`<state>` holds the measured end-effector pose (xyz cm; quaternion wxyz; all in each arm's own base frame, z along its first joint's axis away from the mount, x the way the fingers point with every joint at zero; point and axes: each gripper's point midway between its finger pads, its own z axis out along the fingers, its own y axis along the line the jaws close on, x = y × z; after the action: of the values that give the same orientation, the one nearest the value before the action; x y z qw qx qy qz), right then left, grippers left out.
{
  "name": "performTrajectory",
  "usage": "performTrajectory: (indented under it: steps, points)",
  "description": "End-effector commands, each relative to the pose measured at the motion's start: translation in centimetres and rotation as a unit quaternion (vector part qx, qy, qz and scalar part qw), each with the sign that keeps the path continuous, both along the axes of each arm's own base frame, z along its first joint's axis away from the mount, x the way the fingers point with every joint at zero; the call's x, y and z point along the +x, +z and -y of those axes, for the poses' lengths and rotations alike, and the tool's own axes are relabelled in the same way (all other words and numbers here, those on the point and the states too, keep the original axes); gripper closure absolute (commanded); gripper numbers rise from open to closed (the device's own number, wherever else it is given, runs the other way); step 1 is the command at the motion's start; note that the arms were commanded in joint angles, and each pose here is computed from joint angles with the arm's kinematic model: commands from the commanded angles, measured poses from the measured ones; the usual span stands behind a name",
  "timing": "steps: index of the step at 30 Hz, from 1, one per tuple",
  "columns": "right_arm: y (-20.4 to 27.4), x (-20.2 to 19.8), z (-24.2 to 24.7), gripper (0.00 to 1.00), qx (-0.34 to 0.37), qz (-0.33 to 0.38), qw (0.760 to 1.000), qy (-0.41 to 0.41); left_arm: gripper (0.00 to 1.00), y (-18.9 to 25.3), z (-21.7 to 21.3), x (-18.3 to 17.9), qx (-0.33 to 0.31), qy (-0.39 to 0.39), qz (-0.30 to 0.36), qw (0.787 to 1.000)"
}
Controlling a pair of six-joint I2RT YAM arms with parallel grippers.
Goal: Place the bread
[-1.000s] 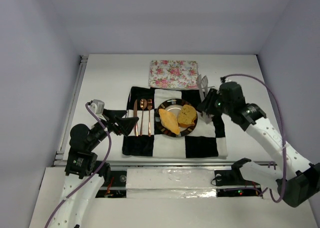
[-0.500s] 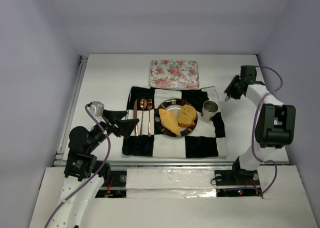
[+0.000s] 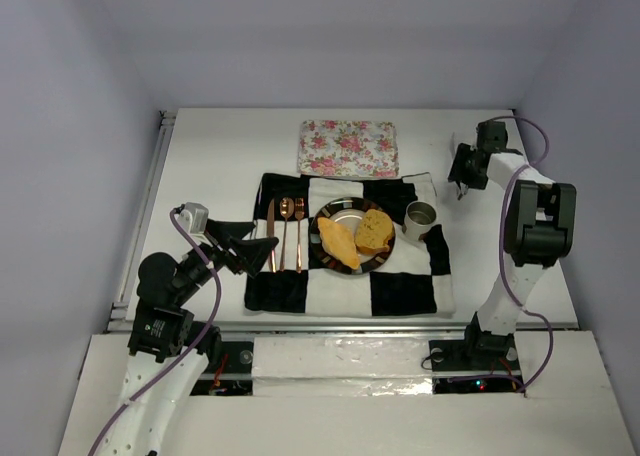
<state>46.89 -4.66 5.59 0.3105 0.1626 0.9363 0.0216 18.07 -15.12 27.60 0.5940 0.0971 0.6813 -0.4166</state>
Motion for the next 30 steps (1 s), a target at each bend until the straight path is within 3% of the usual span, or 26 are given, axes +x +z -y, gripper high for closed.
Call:
performTrajectory:
  steps: [1,8,12,15,16,18,19,21,22,23,24,26,29,30]
  points:
    - [0.7,0.7,1.4,0.40,-0.028,0.001,1.000,0.003,0.18,1.3,0.1,-0.2,-0.005,-0.004,0.030,1.000]
    - [1.7,0.6,1.8,0.20,-0.033,0.014,0.999,-0.016,0.18,1.1,0.1,-0.1,-0.004,-0.002,0.027,1.000]
    - [7.0,0.8,1.7,0.09,-0.025,0.078,0.996,-0.039,0.18,1.1,0.0,0.0,-0.004,0.001,0.027,1.000]
    - [10.4,0.4,1.3,0.08,-0.002,0.121,0.990,-0.068,0.18,1.2,-0.2,0.1,-0.003,0.008,0.026,1.000]
    - [13.9,-0.1,1.0,0.08,0.019,0.168,0.981,-0.092,0.17,1.3,-0.3,0.1,-0.003,0.010,0.028,1.000]
    - [17.3,-1.3,-0.4,0.15,0.069,0.222,0.967,-0.104,0.16,1.4,-0.5,0.3,-0.005,0.021,0.028,0.999]
    - [20.2,-3.5,-2.0,0.19,0.125,0.276,0.946,-0.113,0.15,1.5,-0.7,0.4,-0.005,0.026,0.029,0.999]
    - [22.7,-6.5,-5.8,0.43,0.222,0.316,0.920,-0.066,0.13,1.4,-0.9,0.7,-0.006,0.035,0.026,0.999]
    - [21.6,-8.3,-7.5,0.59,0.283,0.320,0.902,-0.064,0.13,1.3,-0.9,0.8,-0.007,0.037,0.023,0.999]
    - [25.3,-11.7,-10.1,0.90,0.328,0.363,0.872,0.002,0.13,1.3,-0.9,0.9,-0.006,0.036,0.022,0.999]
    - [25.9,-13.4,-11.4,0.99,0.353,0.374,0.857,0.028,0.13,1.2,-0.8,1.0,-0.005,0.035,0.016,0.999]
    - [27.0,-17.9,-13.1,1.00,0.376,0.399,0.833,0.071,0.13,1.0,-0.7,1.1,-0.003,0.033,0.014,0.999]
    - [26.3,-21.7,-13.9,1.00,0.356,0.392,0.842,0.097,0.14,1.0,-0.7,1.0,-0.006,0.033,0.014,0.999]
    - [27.2,-23.7,-14.3,1.00,0.349,0.410,0.835,0.115,0.14,1.0,-0.8,0.9,-0.007,0.034,0.015,0.999]
